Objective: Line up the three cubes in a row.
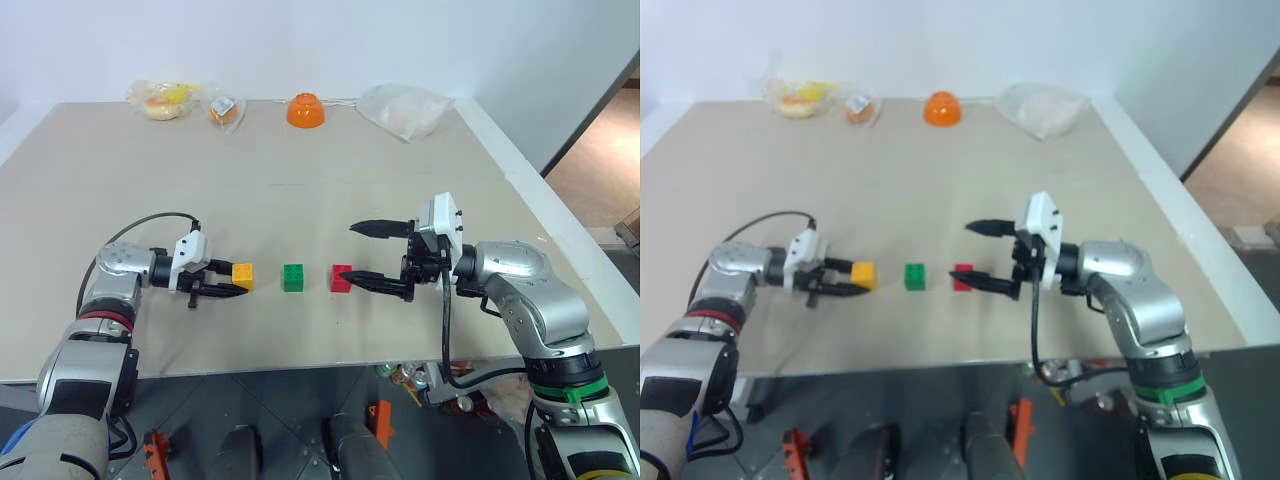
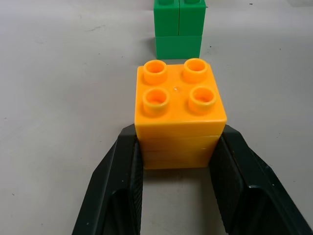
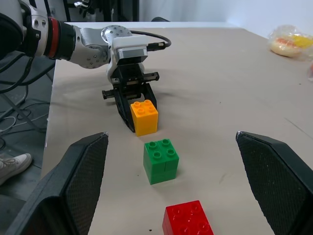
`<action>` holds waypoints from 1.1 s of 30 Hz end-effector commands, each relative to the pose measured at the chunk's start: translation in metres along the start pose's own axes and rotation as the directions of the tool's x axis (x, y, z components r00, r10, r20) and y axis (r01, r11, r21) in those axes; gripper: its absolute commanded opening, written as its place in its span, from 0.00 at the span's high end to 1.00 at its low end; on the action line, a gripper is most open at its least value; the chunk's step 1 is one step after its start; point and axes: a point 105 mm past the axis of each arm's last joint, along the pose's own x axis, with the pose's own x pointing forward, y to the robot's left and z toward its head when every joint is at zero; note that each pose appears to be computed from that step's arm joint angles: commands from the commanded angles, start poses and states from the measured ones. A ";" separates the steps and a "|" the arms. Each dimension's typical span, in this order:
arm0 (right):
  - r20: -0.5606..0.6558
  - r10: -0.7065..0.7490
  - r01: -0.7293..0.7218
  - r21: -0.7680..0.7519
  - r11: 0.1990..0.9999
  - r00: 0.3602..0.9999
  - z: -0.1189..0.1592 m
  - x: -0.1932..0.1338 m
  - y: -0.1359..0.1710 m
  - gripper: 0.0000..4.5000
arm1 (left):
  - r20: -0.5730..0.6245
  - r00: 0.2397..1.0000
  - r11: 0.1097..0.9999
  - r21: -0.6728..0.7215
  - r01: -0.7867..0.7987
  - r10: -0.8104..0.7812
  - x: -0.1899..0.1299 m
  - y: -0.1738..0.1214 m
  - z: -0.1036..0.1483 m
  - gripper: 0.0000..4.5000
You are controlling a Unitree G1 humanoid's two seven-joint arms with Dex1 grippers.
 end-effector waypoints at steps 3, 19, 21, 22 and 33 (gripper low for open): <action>0.033 -0.003 0.005 -0.050 0.999 0.999 0.014 0.000 -0.003 0.03 | 0.020 1.000 1.000 0.003 -0.017 0.017 -0.001 0.005 0.006 0.42; 0.058 0.006 -0.003 -0.065 0.998 0.998 0.020 0.003 -0.008 0.03 | -0.102 0.971 0.976 0.000 -0.219 0.218 -0.072 0.003 -0.015 0.12; 0.059 0.008 -0.004 -0.063 0.998 0.998 0.019 0.003 -0.009 0.03 | -0.111 0.960 0.965 -0.012 -0.261 0.258 -0.087 0.000 -0.018 0.12; 0.058 0.008 -0.004 -0.063 0.998 0.998 0.019 0.003 -0.009 0.03 | -0.112 0.956 0.961 -0.014 -0.275 0.272 -0.093 -0.001 -0.018 0.12; -0.132 -0.020 0.015 -0.040 0.999 0.991 -0.020 -0.037 -0.033 0.03 | -0.052 0.942 0.940 -0.061 -0.334 0.332 -0.111 -0.052 0.012 0.12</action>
